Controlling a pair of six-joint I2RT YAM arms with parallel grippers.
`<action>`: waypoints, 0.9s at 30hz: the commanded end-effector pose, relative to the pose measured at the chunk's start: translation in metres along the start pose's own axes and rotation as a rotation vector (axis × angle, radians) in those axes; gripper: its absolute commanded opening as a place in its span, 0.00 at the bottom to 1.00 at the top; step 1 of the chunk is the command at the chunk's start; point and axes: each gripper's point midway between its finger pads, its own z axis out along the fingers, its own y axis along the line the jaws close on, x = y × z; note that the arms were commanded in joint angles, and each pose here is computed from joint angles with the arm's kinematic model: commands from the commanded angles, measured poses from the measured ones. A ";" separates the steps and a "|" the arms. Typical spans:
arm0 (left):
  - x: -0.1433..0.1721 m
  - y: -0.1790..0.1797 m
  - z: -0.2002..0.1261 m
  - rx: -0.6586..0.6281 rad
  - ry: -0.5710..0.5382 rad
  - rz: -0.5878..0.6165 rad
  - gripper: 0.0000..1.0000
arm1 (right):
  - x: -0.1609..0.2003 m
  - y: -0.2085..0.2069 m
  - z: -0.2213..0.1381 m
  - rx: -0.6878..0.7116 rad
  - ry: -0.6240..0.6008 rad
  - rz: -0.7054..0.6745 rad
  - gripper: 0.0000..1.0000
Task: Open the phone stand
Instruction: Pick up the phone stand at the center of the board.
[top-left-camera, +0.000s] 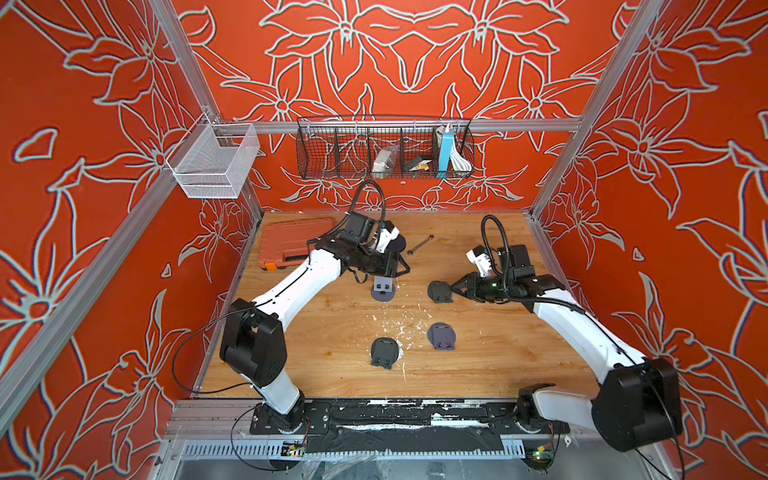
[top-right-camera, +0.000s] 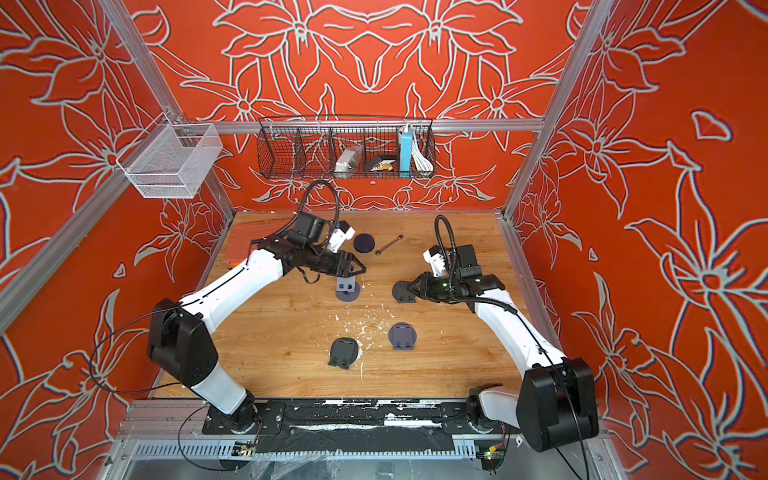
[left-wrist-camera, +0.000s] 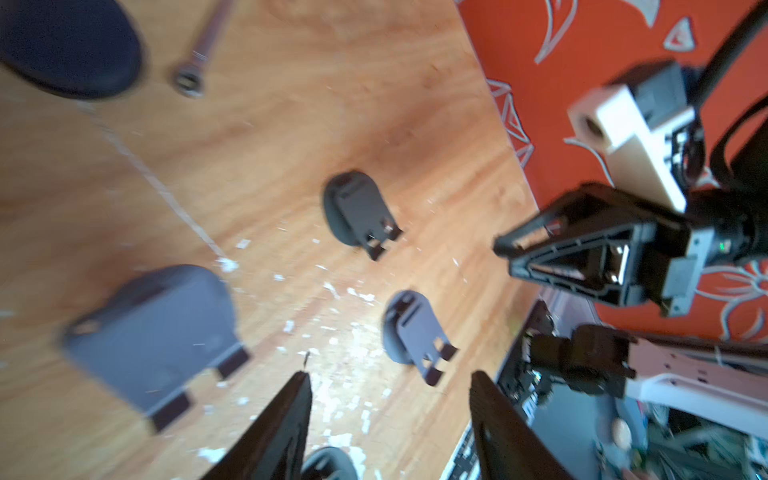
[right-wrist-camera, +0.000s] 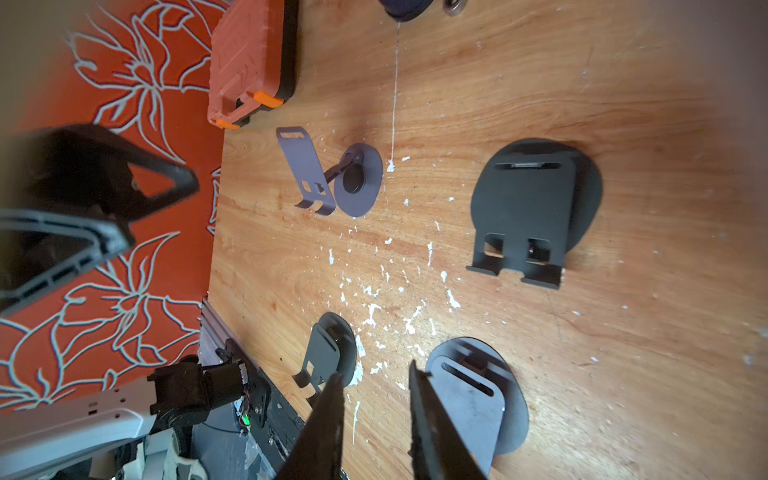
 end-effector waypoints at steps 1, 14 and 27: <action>0.011 -0.003 0.030 0.000 0.034 -0.068 0.61 | 0.006 -0.011 -0.014 0.053 -0.030 0.000 0.30; -0.006 0.013 0.134 0.015 0.028 -0.124 0.62 | 0.021 -0.035 -0.024 0.088 -0.056 0.081 0.28; -0.004 0.043 0.187 0.020 0.058 -0.192 0.60 | 0.022 -0.045 -0.018 0.077 -0.049 0.101 0.27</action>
